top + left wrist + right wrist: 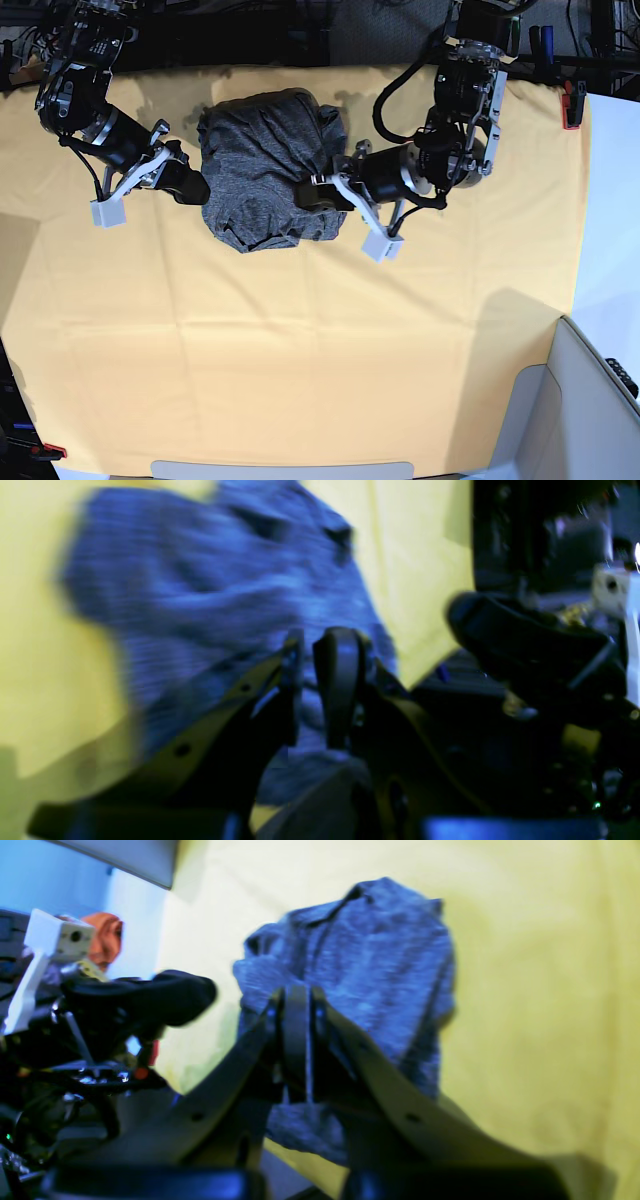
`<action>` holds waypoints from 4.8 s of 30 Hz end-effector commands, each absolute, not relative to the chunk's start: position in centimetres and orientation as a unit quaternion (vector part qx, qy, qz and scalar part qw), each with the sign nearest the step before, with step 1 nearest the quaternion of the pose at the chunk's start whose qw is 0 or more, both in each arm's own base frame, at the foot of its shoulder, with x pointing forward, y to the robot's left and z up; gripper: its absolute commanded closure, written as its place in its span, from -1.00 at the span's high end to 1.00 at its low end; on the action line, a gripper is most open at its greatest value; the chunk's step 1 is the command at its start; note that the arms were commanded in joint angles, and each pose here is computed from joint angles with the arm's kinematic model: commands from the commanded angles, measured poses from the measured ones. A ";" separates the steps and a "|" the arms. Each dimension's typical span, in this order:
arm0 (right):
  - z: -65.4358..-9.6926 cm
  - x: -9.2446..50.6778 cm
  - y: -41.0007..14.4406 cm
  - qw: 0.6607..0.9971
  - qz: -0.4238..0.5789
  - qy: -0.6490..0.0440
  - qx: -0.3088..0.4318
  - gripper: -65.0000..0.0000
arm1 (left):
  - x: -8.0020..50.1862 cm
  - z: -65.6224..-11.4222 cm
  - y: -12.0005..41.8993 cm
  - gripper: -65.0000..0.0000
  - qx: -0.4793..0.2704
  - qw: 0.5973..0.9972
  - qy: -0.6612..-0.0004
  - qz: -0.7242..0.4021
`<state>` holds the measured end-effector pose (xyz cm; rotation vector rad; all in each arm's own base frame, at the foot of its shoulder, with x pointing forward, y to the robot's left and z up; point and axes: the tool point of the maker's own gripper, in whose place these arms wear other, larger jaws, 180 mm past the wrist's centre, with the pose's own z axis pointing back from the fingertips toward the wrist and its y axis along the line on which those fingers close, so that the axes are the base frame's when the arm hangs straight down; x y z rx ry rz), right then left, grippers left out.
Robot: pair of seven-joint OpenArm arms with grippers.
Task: Fold the T-shirt properly
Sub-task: 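Release the bundle and reposition both grippers at its sides, then grasp the bundle's sides with both grippers and tuck edges underneath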
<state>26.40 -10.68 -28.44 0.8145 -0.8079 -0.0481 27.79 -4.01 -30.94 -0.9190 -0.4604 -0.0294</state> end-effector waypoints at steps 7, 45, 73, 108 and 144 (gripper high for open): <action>-29.0 25.3 -6.8 0.837 0.023 -0.369 0.404 -1.00 | 30.4 -31.7 -5.5 -0.79 -0.440 0.872 -0.211 -0.020; -27.3 30.2 -11.7 0.869 0.071 -0.438 0.219 -0.99 | 30.2 -29.6 1.2 -0.79 -0.404 0.851 -0.334 0.042; -31.8 26.4 -8.8 0.834 -0.037 -0.326 0.443 -1.00 | 22.7 -32.8 -4.1 -0.79 -0.461 0.871 -0.167 0.031; -37.3 23.8 -13.1 0.931 0.011 -0.254 0.261 -1.00 | 22.0 -40.4 2.3 -0.79 -0.368 0.923 -0.094 0.063; -36.1 23.8 -10.4 0.909 0.016 -0.259 0.327 -1.00 | 18.1 -34.7 -9.7 -0.78 -0.462 0.874 -0.057 -0.141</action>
